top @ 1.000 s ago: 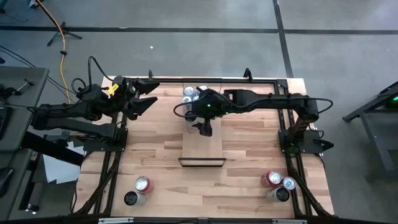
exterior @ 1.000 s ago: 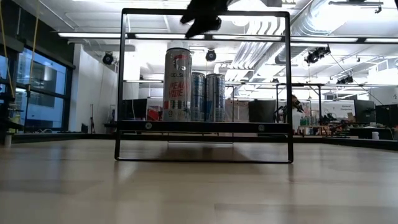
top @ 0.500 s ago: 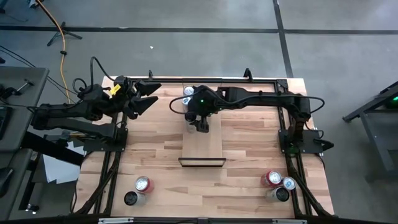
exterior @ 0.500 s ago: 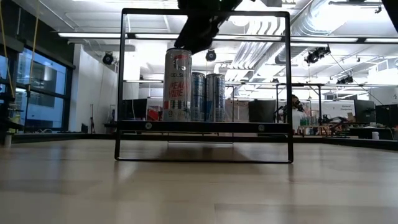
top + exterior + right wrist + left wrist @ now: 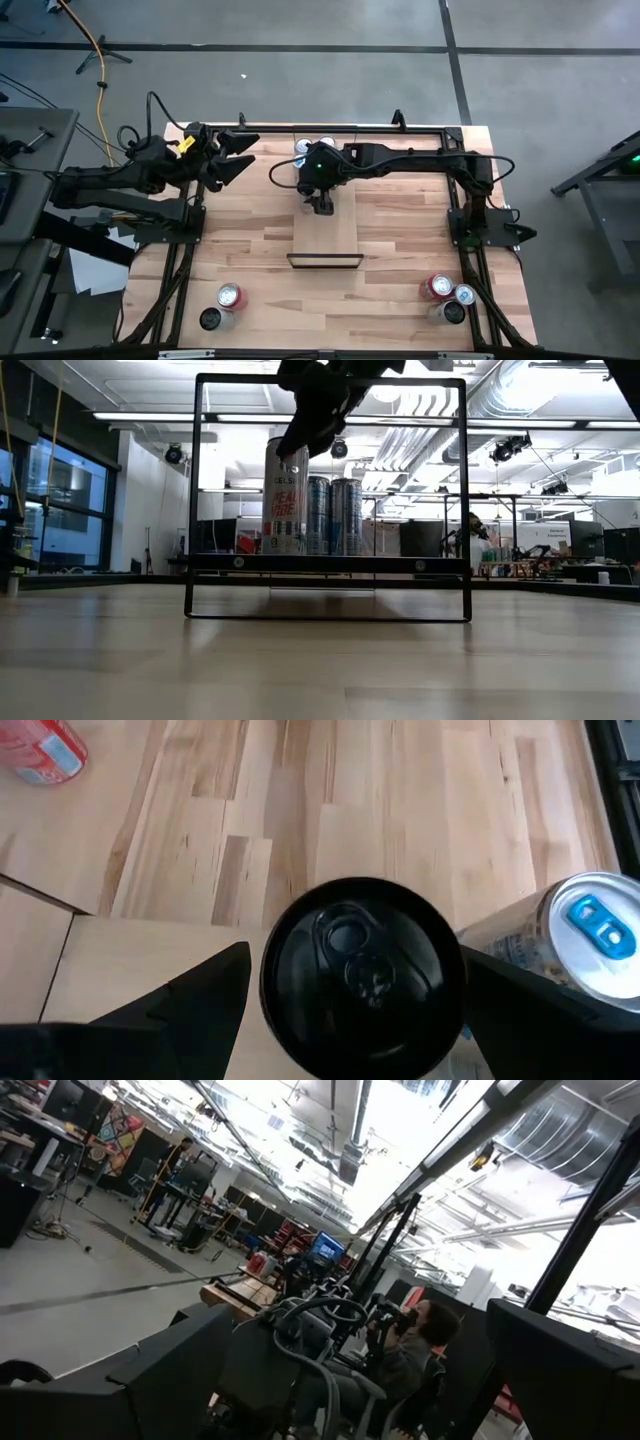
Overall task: Place canned beverage on shelf
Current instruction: Put the white pink soda can on the shelf
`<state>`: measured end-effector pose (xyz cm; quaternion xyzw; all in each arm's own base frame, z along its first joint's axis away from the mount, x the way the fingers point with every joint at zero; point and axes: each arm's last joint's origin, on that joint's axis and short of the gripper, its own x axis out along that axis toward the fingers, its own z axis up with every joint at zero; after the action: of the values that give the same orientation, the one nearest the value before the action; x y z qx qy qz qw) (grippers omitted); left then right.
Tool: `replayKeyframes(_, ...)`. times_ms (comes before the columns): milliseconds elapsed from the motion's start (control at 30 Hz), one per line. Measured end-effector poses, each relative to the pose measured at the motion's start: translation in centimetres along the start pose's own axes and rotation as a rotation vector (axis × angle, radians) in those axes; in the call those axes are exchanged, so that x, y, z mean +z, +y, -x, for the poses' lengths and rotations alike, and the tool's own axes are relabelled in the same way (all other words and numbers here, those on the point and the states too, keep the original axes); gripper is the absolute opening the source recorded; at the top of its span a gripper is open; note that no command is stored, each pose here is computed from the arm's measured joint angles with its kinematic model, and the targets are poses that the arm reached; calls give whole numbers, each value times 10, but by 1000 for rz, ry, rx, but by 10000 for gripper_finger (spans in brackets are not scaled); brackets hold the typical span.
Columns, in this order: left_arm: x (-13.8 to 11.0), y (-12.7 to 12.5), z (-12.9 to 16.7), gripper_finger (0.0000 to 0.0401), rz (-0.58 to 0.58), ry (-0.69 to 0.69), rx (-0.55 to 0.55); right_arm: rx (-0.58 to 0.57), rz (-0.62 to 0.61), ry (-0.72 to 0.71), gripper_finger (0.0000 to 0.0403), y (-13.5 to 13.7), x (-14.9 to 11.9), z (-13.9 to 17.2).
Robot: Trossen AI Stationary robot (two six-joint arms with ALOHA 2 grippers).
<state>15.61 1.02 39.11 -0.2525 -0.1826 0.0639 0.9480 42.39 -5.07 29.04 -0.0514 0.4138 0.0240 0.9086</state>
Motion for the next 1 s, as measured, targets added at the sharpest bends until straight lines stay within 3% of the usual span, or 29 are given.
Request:
replayKeyframes(233, 0, 0, 0, 394, -1, -1, 0, 0, -19, 1, 313, 0, 0, 0)
replayKeyframes(500, 0, 0, 0, 394, -1, -1, 0, -2, -96, -1, 245, 0, 0, 0)
replayKeyframes(833, -1, 0, 0, 394, 34, 7, 4, 5, -221, 38, 245, 10, -1, 26)
replayKeyframes(1000, -3, 2, 0, 394, 12, 27, 16, -97, -234, 119, 245, 32, -5, 38)
